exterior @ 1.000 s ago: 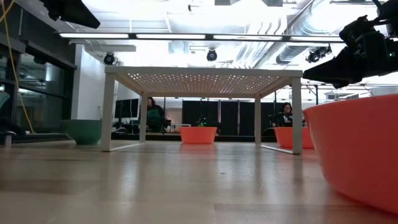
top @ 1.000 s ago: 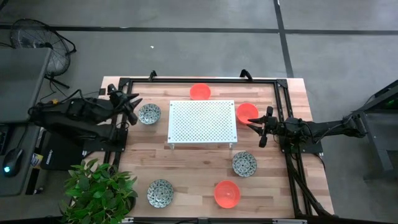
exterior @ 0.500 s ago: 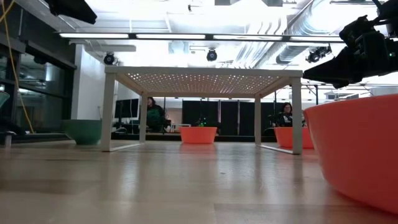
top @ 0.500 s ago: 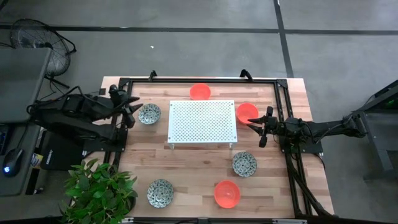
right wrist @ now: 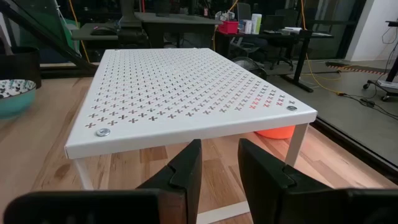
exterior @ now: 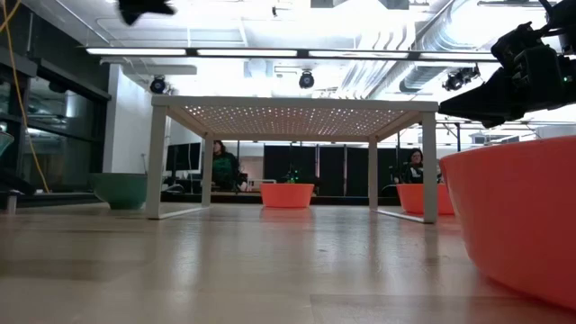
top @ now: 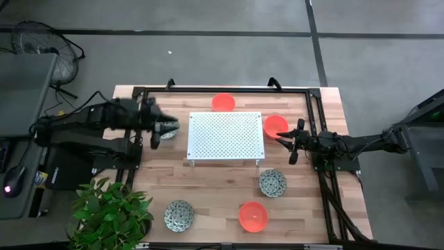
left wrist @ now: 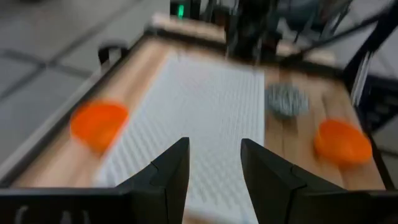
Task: Pick & Place Mini bowls
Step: Put the top left white patterned bowl on the shelf
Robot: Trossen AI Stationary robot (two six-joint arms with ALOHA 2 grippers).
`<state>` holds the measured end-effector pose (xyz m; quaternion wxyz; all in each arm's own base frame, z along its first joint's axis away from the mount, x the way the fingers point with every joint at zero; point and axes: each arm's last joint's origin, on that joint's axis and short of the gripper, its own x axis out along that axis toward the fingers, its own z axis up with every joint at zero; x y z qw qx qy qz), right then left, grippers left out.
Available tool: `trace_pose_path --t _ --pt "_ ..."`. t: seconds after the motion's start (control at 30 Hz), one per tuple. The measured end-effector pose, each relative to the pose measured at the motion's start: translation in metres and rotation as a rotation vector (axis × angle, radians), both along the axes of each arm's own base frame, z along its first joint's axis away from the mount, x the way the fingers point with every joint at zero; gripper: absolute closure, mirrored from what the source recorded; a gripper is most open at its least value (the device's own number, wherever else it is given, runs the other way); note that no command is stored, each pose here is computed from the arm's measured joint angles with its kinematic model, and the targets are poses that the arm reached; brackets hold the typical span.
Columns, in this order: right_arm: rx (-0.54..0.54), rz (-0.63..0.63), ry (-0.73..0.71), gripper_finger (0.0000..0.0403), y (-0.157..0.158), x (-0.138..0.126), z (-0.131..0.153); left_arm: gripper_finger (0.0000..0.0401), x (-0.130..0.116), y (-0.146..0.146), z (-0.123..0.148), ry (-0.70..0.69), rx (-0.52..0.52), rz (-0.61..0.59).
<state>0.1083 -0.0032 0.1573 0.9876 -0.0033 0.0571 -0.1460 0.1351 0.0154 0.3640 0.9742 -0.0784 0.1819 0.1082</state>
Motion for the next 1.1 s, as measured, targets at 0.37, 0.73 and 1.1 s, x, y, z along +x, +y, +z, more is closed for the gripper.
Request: trace_pose_path --t 0.37,0.73,1.1 --pt "0.0 0.0 0.0 0.0309 0.0 0.0 0.0 0.0261 -0.013 0.083 -0.021 0.126 -0.114 0.085" --pt "0.0 0.0 0.0 0.0309 0.0 0.0 0.0 0.0261 0.0 0.146 -0.046 0.574 -0.191 0.14" --pt "0.0 -0.001 0.0 0.0309 0.0 0.0 0.0 0.0261 0.018 0.176 -0.077 0.887 -0.267 0.077"
